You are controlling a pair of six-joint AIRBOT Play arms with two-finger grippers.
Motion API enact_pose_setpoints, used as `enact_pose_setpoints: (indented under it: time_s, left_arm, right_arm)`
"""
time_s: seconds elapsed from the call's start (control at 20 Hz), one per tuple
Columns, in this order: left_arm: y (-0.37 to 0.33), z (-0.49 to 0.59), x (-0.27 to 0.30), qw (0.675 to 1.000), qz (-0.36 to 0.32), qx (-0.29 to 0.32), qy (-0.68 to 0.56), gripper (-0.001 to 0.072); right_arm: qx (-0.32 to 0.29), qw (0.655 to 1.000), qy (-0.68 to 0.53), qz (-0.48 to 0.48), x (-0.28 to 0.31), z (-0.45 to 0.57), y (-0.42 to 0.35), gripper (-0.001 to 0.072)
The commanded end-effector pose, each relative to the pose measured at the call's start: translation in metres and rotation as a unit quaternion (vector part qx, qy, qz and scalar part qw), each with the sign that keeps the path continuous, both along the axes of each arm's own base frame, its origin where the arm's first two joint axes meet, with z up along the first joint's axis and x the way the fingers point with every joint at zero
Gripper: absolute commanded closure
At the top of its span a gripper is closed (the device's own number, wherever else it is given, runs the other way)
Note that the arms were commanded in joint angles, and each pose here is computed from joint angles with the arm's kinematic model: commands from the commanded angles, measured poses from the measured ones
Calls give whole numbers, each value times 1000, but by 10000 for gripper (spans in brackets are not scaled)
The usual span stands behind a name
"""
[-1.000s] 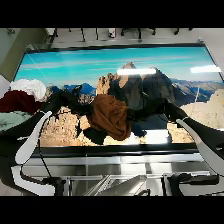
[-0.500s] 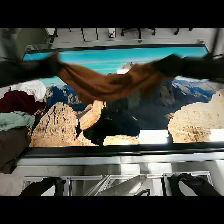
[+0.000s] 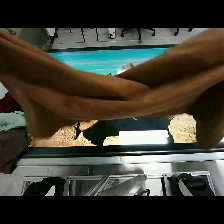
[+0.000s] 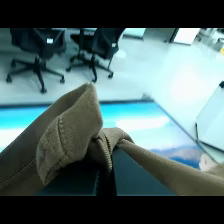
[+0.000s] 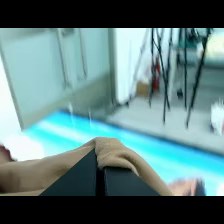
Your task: Fold the shirts.
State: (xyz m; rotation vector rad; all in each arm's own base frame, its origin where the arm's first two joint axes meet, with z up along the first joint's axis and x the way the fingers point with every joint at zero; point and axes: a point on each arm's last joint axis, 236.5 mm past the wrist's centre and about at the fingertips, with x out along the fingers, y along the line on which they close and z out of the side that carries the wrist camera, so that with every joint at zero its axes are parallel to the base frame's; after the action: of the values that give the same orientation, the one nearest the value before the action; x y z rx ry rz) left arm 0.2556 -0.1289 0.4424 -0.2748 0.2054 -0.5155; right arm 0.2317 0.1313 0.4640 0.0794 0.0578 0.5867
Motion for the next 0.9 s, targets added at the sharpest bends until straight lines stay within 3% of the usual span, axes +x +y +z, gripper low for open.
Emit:
enact_pose_setpoints:
  time_s: [0.0,0.1,0.25,0.35,0.5,0.65,0.85]
  left_arm:
    - [-7,-93,28,992,-4,16,128,691]
    - [-11,-180,54,971,-6,33,237,690]
    - [-14,-321,71,917,-1,53,396,690]
    - [-10,-401,77,884,13,61,464,690]
    - [-5,-475,99,861,41,62,504,690]
    - [-8,-494,135,859,52,59,505,690]
    - [-18,-464,191,879,44,53,472,690]
  right_arm:
    - [-31,987,155,3,35,-90,-2,690]
    - [-31,958,287,10,66,-185,0,690]
    - [-4,883,469,3,82,-349,1,690]
    - [39,845,533,-23,88,-438,2,691]
    - [61,812,576,-70,107,-513,-9,690]
    - [64,812,574,-86,143,-524,-14,690]
    - [70,856,506,-79,208,-468,-14,690]
